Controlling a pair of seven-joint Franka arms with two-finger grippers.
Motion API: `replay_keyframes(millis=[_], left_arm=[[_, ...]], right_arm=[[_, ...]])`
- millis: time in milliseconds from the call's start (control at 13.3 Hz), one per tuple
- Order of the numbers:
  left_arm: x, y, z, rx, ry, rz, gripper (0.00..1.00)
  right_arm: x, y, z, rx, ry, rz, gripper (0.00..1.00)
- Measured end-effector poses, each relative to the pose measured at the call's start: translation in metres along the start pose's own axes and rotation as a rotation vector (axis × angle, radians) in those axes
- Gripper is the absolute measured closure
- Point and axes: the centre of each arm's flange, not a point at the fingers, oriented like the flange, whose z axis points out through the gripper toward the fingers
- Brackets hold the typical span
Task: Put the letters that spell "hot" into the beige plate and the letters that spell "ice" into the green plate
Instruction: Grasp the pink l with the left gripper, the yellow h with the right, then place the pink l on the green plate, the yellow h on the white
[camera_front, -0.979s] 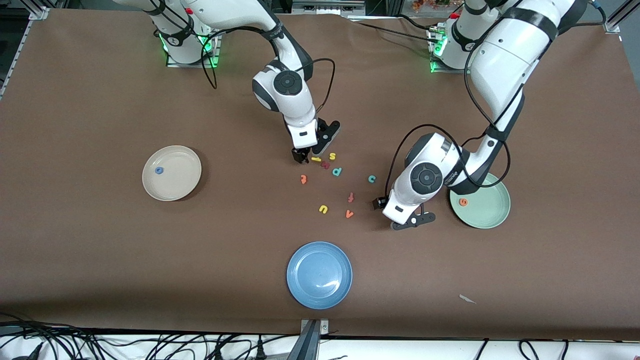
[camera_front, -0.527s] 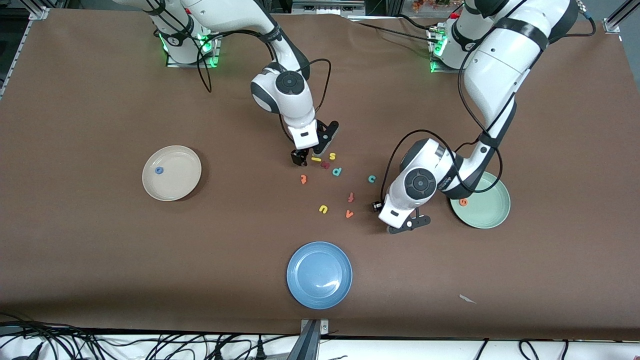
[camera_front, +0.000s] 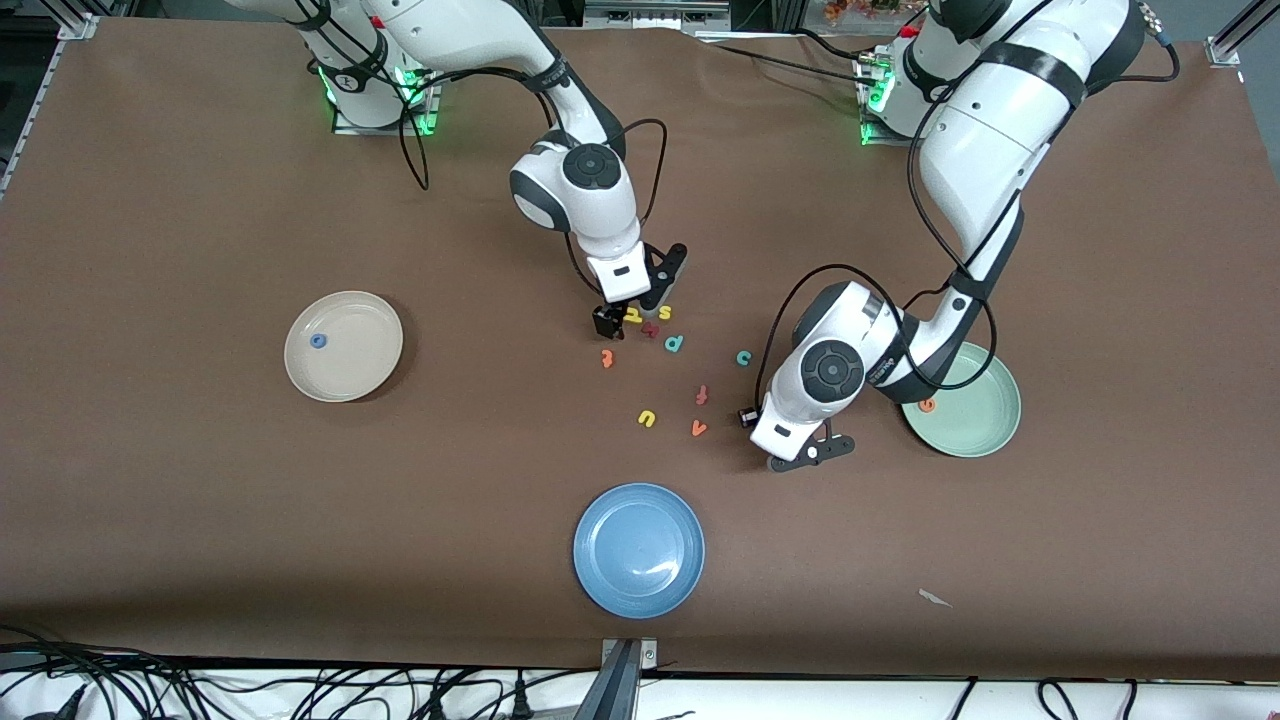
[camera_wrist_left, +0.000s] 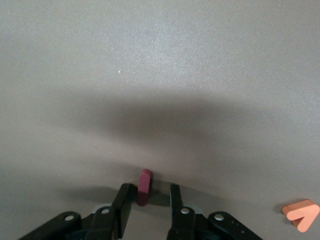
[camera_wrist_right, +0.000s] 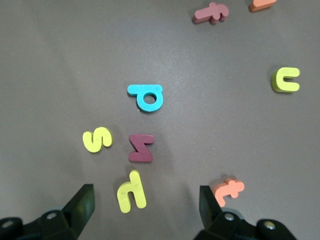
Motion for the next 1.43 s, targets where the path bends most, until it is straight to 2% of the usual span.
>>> replay_keyframes(millis=[75, 151, 226, 301, 452, 753, 1130, 1431], left_arm=[[0.001, 0.0, 0.0, 0.0, 0.001, -0.001, 0.68], [0.001, 0.0, 0.0, 0.0, 0.001, -0.001, 0.69], [0.001, 0.0, -0.001, -0.001, 0.002, -0.001, 0.75], [0.001, 0.0, -0.001, 0.0, 0.003, 0.0, 0.76], [0.001, 0.0, -0.001, 0.001, 0.004, 0.002, 0.84], [0.002, -0.001, -0.001, 0.002, 0.006, 0.002, 0.89], [0.013, -0.008, -0.009, 0.005, 0.023, -0.005, 0.89], [0.031, -0.038, -0.035, 0.059, -0.005, 0.055, 0.89]], right_arm=[[-0.001, -0.001, 0.004, -0.006, -0.007, -0.016, 0.07], [-0.002, -0.002, 0.008, -0.007, -0.011, -0.023, 0.07], [-0.002, -0.002, 0.01, -0.007, -0.014, -0.025, 0.14], [-0.002, -0.002, 0.01, -0.007, -0.014, -0.026, 0.14], [-0.002, -0.002, 0.009, -0.008, -0.013, -0.025, 0.33], [-0.002, -0.002, 0.01, -0.008, -0.014, -0.025, 0.33], [-0.003, -0.004, 0.019, -0.003, -0.024, -0.027, 0.33], [0.003, -0.002, 0.018, -0.007, -0.013, -0.026, 0.36]])
